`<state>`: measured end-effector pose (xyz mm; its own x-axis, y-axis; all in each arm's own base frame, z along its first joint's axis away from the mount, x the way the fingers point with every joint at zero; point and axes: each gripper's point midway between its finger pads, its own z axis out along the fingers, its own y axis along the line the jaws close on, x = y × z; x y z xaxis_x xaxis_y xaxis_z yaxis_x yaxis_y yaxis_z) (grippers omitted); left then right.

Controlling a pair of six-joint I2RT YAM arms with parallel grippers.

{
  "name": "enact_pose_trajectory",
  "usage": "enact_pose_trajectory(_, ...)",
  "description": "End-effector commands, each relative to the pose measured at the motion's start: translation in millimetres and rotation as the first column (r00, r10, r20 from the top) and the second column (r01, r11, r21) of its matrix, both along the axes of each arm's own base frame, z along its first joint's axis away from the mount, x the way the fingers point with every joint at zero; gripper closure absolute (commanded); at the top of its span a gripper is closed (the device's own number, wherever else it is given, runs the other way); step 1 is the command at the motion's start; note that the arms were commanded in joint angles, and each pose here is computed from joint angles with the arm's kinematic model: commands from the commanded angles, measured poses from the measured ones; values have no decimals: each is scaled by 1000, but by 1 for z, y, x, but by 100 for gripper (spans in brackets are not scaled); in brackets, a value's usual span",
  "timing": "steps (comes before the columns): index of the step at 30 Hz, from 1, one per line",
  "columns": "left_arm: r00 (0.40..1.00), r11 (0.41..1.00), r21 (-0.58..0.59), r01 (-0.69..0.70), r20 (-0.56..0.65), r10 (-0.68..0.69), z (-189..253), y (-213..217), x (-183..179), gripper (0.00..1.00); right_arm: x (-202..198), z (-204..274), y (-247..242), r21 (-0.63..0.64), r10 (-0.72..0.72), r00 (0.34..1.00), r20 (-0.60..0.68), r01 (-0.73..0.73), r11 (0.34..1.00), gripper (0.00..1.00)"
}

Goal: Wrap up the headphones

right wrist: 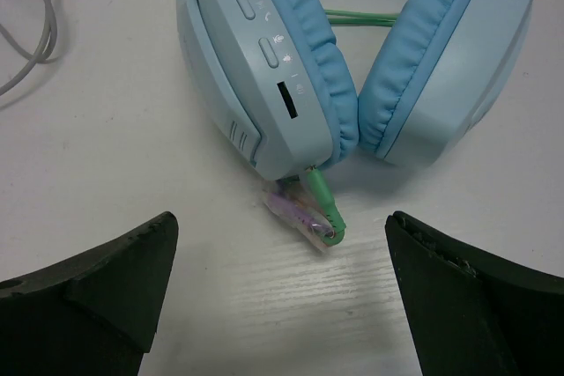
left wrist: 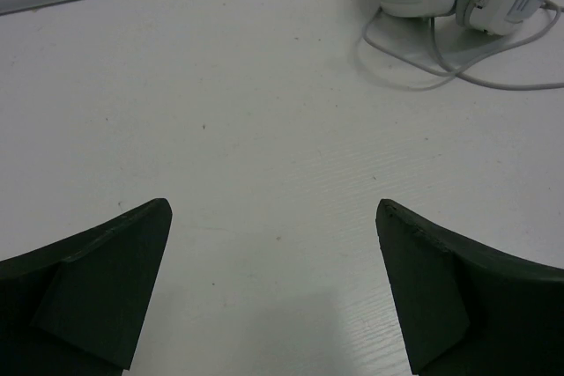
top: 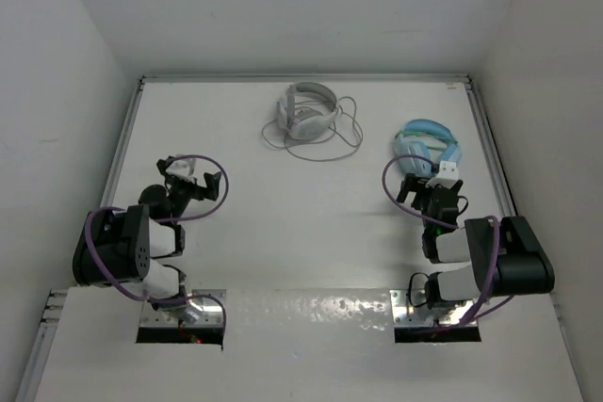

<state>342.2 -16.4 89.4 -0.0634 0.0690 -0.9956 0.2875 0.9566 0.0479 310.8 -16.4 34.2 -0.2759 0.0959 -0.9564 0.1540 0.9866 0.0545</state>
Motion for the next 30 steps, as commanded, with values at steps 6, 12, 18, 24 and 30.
enact_pose_trajectory(6, 998, 1000, 8, 11, 69, -11, 19, 1, 6, 0, -11, -5, 21, -6, 132, 991, -33, -132, 991, 1)
enact_pose_trajectory(12, 996, 998, 24, 62, 68, -63, 20, -5, 6, 27, 44, 117, 27, 52, 129, 990, 60, -133, 990, 57)
enact_pose_trajectory(18, 996, 999, 7, 43, 75, -43, 23, -3, 8, 26, 122, 214, 63, 78, 139, 990, 10, -139, 987, 48)
enact_pose_trajectory(24, 974, 977, -138, 165, -131, -183, 11, -7, 16, 8, 215, 212, 112, 89, 118, 990, -72, -112, 990, 18)
enact_pose_trajectory(30, 967, 986, 40, 161, -208, -149, 118, 11, 93, 7, 290, 181, 157, 123, 99, 987, -123, -84, 989, 19)
